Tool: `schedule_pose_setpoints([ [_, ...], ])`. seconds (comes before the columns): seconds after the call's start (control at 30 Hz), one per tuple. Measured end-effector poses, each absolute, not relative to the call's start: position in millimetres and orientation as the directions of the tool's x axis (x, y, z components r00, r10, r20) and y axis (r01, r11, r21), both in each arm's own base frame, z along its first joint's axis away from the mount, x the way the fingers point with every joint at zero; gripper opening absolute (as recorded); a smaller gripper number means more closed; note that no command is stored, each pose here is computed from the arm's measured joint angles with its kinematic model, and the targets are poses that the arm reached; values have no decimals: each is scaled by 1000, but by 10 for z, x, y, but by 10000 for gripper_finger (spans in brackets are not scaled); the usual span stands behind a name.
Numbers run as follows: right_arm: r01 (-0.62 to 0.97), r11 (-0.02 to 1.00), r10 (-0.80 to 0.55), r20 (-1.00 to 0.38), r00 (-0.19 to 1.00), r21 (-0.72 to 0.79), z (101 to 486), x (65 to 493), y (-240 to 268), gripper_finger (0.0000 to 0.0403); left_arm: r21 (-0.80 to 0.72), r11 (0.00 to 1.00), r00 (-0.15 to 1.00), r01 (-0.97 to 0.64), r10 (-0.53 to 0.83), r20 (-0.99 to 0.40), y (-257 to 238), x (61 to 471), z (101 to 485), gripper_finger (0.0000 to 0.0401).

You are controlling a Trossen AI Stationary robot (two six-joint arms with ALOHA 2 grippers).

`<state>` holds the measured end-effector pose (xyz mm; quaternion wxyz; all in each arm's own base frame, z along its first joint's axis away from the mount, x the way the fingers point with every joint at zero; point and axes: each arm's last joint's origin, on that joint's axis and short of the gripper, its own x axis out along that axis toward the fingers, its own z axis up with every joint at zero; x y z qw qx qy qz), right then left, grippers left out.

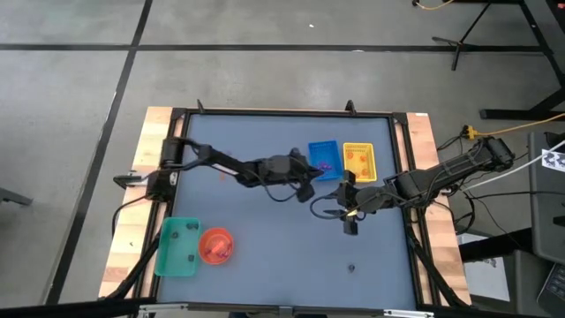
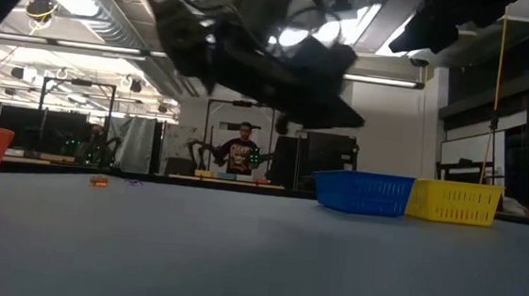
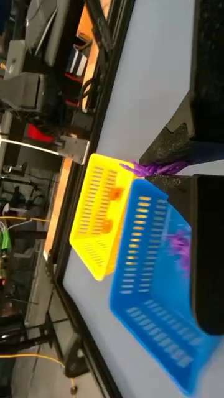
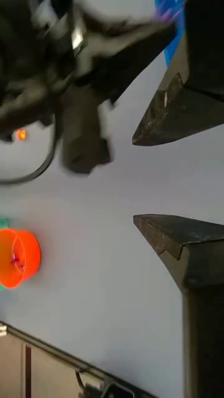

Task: Sort Halloween decoration
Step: Put the violet spider toy into the blue box

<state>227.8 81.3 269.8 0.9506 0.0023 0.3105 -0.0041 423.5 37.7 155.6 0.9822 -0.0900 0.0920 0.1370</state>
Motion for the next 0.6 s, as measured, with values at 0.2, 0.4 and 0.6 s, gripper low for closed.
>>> schedule_pose_setpoints([
  [0.2, -49, 998, 67, -603, 795, 46, 2694, 2274, 834, 189, -126, 945, 942, -300, 273, -196, 525, 4477, 1455, 0],
  [0.4, -81, 994, 107, -609, 786, 70, 2692, 2272, 846, 189, -125, 939, 936, -321, 294, -195, 628, 4495, 1430, 3],
  [0.6, -83, 994, 110, -609, 785, 72, 2692, 2272, 847, 189, -125, 934, 931, -333, 306, -198, 683, 4486, 1429, 42],
])
